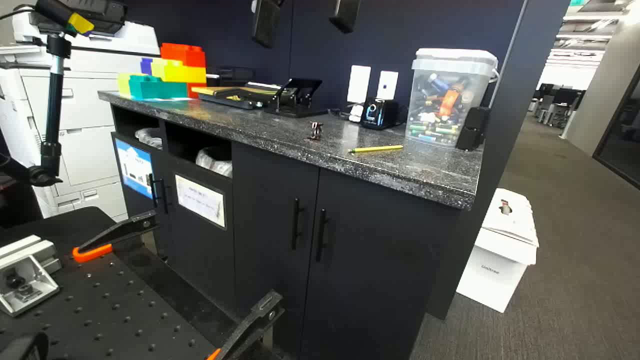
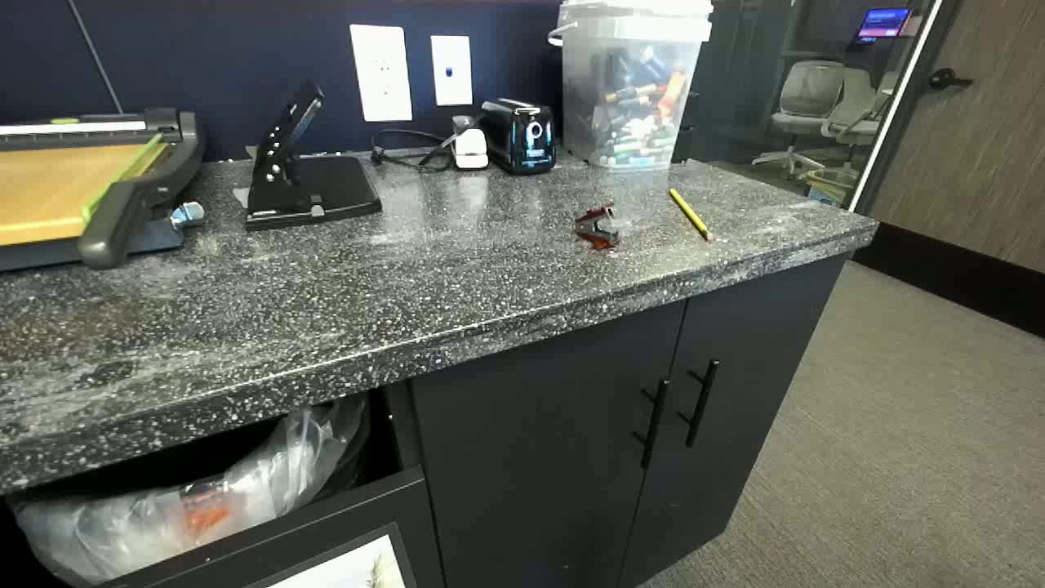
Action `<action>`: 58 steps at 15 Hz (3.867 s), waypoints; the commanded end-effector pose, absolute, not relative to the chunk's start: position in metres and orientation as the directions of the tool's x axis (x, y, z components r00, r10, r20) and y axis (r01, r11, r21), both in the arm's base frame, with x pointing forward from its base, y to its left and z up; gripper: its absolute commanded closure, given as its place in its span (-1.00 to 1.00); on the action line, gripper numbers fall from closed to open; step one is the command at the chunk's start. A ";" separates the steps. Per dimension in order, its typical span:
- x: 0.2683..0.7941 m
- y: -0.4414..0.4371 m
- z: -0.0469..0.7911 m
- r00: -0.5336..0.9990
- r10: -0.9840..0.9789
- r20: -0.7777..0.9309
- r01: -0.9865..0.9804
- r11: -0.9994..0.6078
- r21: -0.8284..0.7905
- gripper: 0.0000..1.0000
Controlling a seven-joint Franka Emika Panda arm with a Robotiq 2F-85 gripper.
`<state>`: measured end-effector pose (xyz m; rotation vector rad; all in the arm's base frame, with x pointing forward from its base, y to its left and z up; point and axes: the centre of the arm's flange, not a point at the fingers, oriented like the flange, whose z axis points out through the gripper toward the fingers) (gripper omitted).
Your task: Open the cabinet door on the far right
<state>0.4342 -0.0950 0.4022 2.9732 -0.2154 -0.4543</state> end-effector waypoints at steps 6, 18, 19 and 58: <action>0.435 -0.095 0.403 0.945 -0.159 -0.286 -0.122 -0.982 0.146 -1.00; 0.435 -0.095 0.403 0.945 -0.159 -0.286 -0.122 -0.982 0.146 -1.00; 0.435 -0.095 0.403 0.945 -0.159 -0.286 -0.122 -0.982 0.146 -1.00; 0.549 0.006 -0.022 0.857 -0.100 0.505 -0.090 -0.995 -0.045 -1.00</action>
